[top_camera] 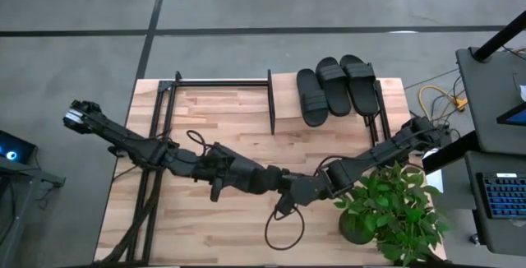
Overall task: Pick and place slides into the shelf
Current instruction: Put the black slipper on the shelf
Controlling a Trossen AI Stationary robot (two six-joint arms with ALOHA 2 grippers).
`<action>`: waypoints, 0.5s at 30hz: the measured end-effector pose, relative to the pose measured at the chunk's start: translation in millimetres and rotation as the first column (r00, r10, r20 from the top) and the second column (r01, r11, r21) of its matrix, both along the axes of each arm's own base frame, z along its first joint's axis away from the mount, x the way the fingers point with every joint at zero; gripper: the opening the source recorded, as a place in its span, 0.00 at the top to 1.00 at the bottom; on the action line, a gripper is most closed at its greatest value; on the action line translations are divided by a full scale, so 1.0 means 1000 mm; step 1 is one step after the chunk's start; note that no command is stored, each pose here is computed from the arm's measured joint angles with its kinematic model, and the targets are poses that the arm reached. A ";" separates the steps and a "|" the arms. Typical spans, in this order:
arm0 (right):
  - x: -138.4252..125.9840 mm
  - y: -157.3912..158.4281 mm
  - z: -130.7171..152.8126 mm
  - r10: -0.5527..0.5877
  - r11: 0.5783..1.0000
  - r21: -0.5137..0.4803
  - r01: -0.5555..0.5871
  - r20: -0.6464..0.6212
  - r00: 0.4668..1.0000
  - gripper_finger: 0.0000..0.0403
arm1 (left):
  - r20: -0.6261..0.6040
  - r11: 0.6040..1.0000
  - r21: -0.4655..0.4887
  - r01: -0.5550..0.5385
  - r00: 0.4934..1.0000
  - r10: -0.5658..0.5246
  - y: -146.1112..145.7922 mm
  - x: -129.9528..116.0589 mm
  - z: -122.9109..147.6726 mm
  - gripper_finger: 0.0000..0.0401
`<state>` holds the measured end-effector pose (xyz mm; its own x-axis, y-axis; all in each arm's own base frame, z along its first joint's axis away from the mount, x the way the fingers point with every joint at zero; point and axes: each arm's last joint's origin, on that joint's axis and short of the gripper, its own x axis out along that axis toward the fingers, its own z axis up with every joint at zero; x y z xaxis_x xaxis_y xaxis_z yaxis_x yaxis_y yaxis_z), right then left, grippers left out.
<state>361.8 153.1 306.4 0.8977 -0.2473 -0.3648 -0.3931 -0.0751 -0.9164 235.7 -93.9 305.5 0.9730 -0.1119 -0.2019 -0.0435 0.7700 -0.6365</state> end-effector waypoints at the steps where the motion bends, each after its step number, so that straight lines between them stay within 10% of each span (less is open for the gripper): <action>1: 0.000 0.000 0.000 0.001 1.000 -0.001 -0.001 0.000 1.000 0.55 | 0.000 1.000 0.000 0.000 1.000 0.000 0.000 -0.001 0.000 1.00; 10: -0.001 0.000 -0.003 0.006 1.000 -0.019 -0.007 -0.023 1.000 0.92 | 0.015 1.000 0.015 -0.002 1.000 0.002 0.004 0.000 0.002 1.00; 15: 0.000 0.000 -0.002 -0.007 1.000 -0.008 0.007 -0.008 1.000 0.92 | 0.034 0.994 0.112 0.011 0.999 -0.015 0.004 -0.002 0.005 1.00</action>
<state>361.5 153.3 304.8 0.8931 -0.2565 -0.3695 -0.4006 -0.0800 -0.9128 233.7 -89.4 310.1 0.9782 -0.1036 -0.1798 -0.0120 0.8368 -0.5474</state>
